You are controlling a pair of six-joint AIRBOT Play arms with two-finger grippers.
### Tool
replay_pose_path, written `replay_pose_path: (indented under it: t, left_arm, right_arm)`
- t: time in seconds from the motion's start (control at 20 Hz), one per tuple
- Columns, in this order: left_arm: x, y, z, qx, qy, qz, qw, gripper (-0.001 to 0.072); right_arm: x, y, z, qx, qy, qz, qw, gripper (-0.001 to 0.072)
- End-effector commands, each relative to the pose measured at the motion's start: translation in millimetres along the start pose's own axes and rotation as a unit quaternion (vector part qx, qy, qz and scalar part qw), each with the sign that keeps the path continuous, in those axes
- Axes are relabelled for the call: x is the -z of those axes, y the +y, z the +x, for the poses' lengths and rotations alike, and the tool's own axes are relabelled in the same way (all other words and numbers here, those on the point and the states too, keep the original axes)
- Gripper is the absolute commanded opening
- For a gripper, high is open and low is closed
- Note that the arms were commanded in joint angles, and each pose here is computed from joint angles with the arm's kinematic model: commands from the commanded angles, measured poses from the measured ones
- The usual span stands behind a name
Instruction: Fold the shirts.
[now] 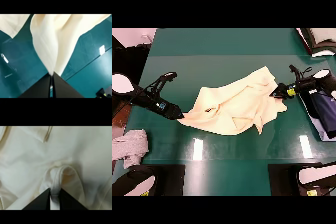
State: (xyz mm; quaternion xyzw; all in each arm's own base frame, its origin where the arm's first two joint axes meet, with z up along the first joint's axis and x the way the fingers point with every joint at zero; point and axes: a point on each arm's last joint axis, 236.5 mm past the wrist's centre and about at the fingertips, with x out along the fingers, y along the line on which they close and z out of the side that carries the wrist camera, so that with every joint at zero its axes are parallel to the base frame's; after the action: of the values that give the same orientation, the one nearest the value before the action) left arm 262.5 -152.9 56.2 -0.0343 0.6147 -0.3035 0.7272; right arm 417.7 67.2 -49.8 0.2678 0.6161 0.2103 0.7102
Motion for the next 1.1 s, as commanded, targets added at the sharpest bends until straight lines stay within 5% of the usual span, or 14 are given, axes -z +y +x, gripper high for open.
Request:
replay_pose_path:
  t: [0.0,0.2,0.4,0.7,1.05]
  left_arm:
    - [1.7,0.4,-0.4,-0.001,0.003,0.000,1.000,0.0025]
    - [-19.9,23.6,-33.3,-0.082,-0.036,-0.010,0.996,0.0025]
    - [-92.8,22.2,-156.6,-0.196,-0.198,0.024,0.960,0.0025]
    - [-115.3,-79.7,-385.9,-0.248,-0.479,0.111,0.835,0.0025]
    - [-51.9,-157.9,-502.9,-0.230,-0.649,0.151,0.709,0.0025]
  right_arm:
    - [-0.8,6.3,-6.6,0.006,-0.003,-0.014,1.000,0.0038]
    - [-18.5,36.8,-70.0,0.014,-0.091,-0.050,0.994,0.0021]
    - [-50.5,120.0,-193.3,0.020,-0.263,-0.136,0.955,0.0020]
    - [0.4,303.2,-411.3,0.044,-0.533,-0.317,0.783,0.0020]
    - [120.3,365.2,-528.5,0.149,-0.667,-0.344,0.644,0.0020]
